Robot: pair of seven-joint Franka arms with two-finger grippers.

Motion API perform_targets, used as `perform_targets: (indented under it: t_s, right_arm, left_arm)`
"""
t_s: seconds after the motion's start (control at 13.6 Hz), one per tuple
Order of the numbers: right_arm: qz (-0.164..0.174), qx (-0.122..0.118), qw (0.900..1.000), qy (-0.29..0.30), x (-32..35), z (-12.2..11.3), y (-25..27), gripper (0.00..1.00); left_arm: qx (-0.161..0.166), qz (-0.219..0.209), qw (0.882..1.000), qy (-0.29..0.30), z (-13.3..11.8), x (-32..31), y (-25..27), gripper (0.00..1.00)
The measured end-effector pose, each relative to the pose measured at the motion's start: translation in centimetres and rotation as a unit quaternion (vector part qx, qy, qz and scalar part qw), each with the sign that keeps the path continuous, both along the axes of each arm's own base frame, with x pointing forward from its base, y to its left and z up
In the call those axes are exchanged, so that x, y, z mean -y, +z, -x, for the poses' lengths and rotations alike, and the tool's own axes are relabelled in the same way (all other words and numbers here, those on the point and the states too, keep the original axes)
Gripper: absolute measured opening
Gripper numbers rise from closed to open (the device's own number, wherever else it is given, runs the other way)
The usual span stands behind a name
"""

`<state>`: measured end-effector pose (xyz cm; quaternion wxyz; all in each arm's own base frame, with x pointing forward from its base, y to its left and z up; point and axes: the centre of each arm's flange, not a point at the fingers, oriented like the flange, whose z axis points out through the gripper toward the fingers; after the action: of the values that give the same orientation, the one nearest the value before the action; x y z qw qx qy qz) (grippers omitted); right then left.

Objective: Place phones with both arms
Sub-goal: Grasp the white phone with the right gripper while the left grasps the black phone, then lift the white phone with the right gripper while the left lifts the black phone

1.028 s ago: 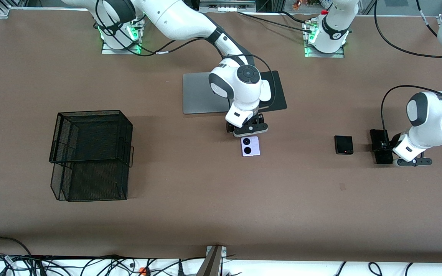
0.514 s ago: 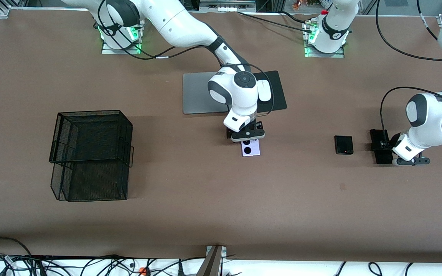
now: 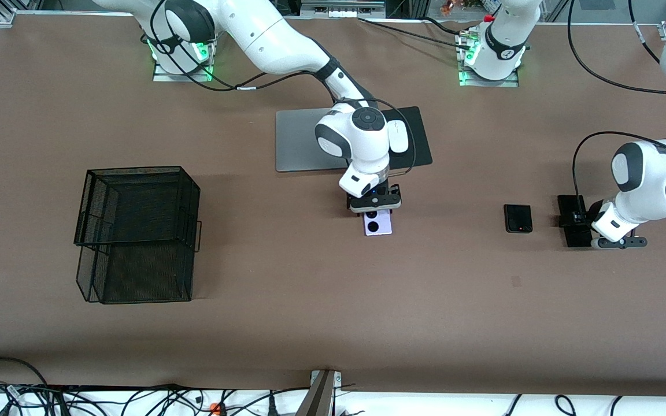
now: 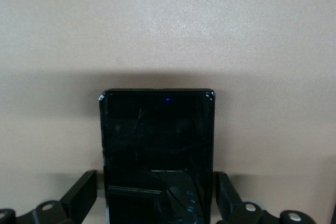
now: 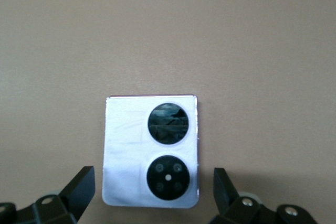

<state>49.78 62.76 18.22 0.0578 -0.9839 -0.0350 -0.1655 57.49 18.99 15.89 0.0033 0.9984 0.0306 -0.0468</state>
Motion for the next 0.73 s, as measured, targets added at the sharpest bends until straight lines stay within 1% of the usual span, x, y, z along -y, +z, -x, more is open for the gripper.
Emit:
perform_targets:
  t_s: [0.15,0.22,0.59,0.73]
  right_arm:
    - [-0.001,0.0,1.0,-0.001,0.0,0.0,0.0,1.0]
    - [-0.001,0.001,1.0,0.0,0.0,0.0,-0.2,1.0]
    - [0.007,0.016,1.0,0.015,0.0,0.3,-2.0,1.0]
    - [0.007,0.017,1.0,0.016,0.0,0.3,-1.9,0.97]
  left_arm:
    - [0.002,-0.002,1.0,0.0,-0.1,0.0,0.4,0.82]
    - [0.003,-0.002,1.0,-0.001,-0.2,0.0,0.7,0.8]
    - [0.002,-0.002,1.0,-0.001,-0.1,0.1,0.5,0.8]
    - [0.002,-0.002,1.0,-0.001,-0.1,0.1,0.5,0.8]
